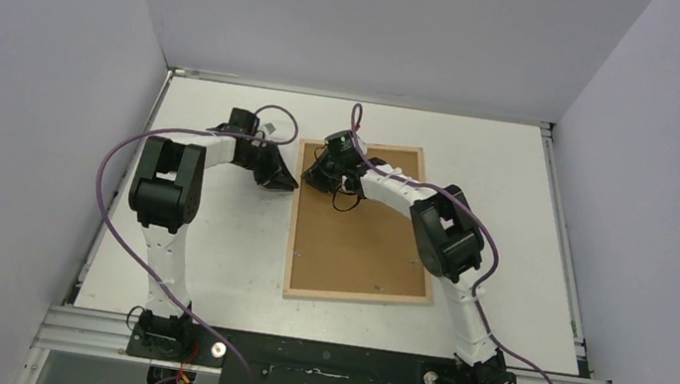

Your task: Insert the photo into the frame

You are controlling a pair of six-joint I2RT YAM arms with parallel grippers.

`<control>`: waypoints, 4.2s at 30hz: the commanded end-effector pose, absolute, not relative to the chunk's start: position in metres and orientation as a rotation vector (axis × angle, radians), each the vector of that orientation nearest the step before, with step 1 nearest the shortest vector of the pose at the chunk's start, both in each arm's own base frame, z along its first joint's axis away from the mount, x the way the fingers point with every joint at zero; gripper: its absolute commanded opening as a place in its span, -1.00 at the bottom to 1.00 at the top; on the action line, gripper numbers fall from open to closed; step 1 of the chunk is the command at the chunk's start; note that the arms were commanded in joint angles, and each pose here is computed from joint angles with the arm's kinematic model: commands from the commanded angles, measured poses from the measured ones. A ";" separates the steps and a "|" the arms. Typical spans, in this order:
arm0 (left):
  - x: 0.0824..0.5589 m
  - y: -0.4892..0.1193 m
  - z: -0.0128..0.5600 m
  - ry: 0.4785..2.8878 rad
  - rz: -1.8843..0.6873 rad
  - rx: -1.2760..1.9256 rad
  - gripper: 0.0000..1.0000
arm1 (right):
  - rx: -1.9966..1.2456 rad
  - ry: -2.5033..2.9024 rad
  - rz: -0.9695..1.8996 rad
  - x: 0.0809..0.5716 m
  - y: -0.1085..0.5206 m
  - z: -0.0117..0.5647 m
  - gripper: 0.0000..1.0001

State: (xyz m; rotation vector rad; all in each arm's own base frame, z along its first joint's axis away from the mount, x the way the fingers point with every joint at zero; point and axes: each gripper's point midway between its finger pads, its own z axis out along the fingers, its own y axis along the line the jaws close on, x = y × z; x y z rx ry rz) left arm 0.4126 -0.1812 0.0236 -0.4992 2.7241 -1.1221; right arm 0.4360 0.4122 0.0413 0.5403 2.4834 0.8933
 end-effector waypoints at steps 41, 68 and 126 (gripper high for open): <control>0.398 -0.169 0.000 2.859 -1.013 -0.499 -0.78 | 0.357 2.200 1.056 0.462 0.417 0.126 -0.29; 0.421 -0.167 0.071 2.587 -0.917 -0.259 0.15 | 0.432 2.522 0.283 0.383 0.104 0.100 0.36; 0.523 -0.188 0.131 2.368 -0.822 -0.061 0.12 | 0.564 2.388 0.894 0.444 0.288 0.126 -0.01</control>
